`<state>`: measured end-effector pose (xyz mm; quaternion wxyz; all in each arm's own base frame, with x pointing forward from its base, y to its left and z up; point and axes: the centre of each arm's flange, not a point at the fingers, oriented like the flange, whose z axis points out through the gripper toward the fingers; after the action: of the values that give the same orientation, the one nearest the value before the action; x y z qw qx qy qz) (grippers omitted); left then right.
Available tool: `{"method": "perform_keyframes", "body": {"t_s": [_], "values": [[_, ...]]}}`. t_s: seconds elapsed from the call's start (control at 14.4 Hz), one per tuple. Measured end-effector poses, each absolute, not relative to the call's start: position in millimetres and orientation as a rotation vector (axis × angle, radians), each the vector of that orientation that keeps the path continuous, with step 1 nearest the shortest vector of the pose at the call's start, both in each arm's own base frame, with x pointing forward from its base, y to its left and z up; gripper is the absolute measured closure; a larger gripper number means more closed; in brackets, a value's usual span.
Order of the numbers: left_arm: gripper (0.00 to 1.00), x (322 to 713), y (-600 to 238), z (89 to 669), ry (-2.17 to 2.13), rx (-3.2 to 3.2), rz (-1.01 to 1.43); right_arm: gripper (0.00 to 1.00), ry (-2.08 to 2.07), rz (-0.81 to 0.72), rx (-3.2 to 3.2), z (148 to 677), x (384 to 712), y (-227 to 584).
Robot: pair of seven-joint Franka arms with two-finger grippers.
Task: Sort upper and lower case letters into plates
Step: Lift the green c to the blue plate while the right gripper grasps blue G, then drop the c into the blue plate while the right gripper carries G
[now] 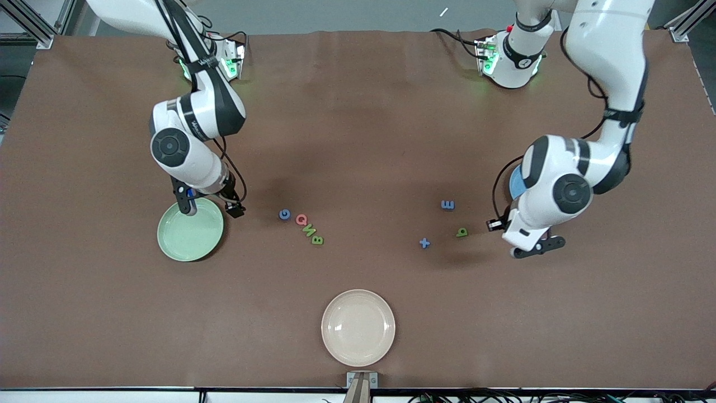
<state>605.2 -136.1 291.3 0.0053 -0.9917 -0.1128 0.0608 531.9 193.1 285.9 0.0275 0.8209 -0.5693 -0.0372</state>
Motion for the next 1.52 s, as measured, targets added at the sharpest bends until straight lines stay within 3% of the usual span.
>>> {"method": "perform_keyframes", "body": {"t_s": [0.35,0.83,1.04,1.52], "values": [[0.73,575,-60,309,-0.194,-3.065,0.232,0.0,-1.865,-0.068,2.474,263,552,211],[0.73,512,8,237,-0.053,-3.072,0.097,0.02,-1.937,-0.022,2.433,217,557,244],[0.73,489,21,205,-0.053,-3.062,0.154,0.04,-2.002,-0.037,2.423,212,560,251],[0.73,482,25,197,-0.044,-3.062,0.182,0.04,-2.027,-0.03,2.402,182,543,280]]}}
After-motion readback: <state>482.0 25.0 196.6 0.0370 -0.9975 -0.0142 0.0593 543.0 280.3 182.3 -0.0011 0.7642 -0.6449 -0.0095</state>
